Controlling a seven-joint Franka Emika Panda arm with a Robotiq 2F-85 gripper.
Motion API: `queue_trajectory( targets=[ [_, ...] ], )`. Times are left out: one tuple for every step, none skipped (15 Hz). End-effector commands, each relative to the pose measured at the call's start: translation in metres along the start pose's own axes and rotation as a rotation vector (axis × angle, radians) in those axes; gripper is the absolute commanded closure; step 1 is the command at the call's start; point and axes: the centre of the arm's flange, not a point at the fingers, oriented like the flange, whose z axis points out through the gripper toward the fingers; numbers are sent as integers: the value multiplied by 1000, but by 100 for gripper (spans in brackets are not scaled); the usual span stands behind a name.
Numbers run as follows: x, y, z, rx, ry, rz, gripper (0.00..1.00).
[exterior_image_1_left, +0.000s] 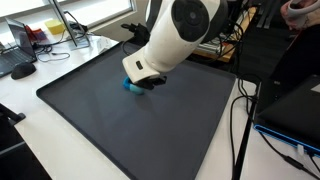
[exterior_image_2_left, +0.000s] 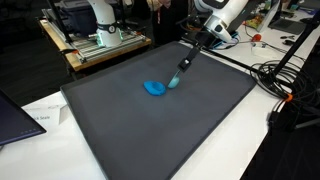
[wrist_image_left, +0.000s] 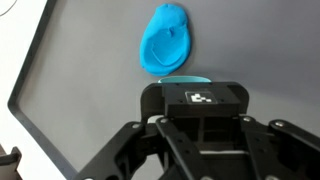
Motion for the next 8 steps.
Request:
queue_trajectory(
  targets=[
    [0,27,4,108,16,-11,78],
    [-1,35,6,132,20,-11,78],
    [-3,43,9,157,31,-14,78],
    [-5,51,12,179,42,-13,78],
    [-6,58,14,198,50,-17,78],
    [-8,66,17,219,65,-20,78],
    [-10,73,20,236,77,-26,78],
    [-12,80,23,254,93,-38,78]
  ],
)
